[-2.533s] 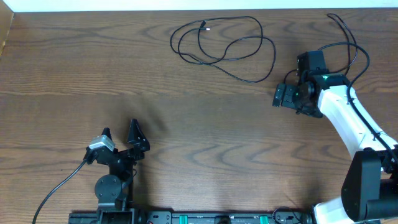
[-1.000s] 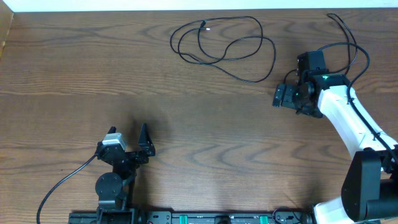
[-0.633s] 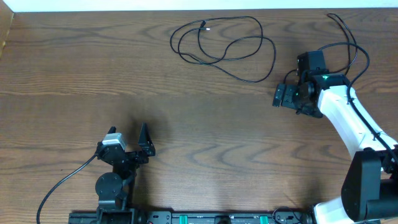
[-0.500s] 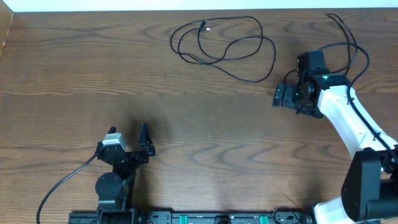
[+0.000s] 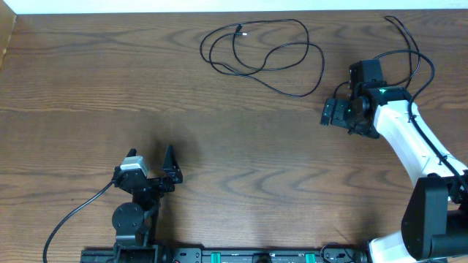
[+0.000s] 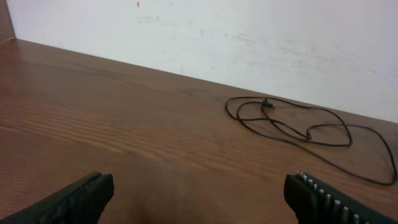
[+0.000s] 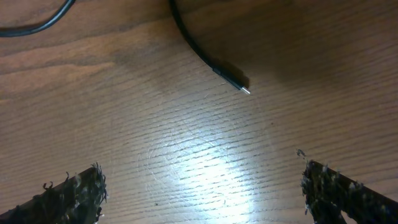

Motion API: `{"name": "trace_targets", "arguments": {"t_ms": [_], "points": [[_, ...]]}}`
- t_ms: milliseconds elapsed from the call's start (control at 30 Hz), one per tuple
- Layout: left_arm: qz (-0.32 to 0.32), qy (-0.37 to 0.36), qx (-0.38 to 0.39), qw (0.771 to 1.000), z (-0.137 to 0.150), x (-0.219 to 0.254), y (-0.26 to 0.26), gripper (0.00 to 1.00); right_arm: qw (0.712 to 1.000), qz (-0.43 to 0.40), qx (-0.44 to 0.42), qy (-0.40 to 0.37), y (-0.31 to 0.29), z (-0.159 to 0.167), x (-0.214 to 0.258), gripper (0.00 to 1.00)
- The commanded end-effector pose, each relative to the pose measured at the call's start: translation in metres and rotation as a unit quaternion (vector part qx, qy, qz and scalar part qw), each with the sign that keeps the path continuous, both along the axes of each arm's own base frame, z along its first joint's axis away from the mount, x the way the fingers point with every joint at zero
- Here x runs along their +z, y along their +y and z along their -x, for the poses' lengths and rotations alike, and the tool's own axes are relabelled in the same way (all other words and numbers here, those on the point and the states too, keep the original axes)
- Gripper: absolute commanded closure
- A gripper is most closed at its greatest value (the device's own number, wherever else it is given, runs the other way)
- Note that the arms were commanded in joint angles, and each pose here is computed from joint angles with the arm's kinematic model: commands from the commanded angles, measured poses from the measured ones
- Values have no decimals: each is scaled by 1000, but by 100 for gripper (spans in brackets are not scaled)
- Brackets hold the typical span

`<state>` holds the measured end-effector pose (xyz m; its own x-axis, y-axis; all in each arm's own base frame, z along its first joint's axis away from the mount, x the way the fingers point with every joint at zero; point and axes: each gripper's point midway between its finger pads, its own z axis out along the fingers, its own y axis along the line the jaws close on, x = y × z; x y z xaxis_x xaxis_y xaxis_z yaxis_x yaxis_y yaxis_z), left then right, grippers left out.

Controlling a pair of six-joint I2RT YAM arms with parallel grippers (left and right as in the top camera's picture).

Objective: Untangle cables

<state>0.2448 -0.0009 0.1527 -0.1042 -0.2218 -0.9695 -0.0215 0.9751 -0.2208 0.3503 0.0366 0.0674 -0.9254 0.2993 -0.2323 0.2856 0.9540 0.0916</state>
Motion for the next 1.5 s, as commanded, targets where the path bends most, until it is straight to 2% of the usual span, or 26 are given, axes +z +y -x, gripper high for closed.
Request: {"name": "trace_targets", "arguments": {"t_ms": [0,233,367,633,833,1000,1200,1467], "points": [[3,23,-3,1000,1,-15,-1,8,1000,6,4,-1,0,0,1,1],[3,23,-3,1000,1,-15,-1,7,1000,6,4,0,-1,1,2,1],[3,23,-3,1000,1,-15,-1,7,1000,7,3,-26,-2,0,19,1],[3,23,-3,1000,1,-15,-1,7,990,3,-2,-138,-6,9,74,1],[3,23,-3,1000,1,-15,-1,7,953,-32,-27,-299,-5,7,103,1],[3,23,-3,1000,1,-15,-1,7,894,-74,-52,-438,-6,17,117,1],[3,23,-3,1000,1,-15,-1,7,857,-86,-49,-506,-8,40,105,1],[3,23,-3,1000,1,-15,-1,7,840,-91,-48,-533,-12,75,71,1]]}}
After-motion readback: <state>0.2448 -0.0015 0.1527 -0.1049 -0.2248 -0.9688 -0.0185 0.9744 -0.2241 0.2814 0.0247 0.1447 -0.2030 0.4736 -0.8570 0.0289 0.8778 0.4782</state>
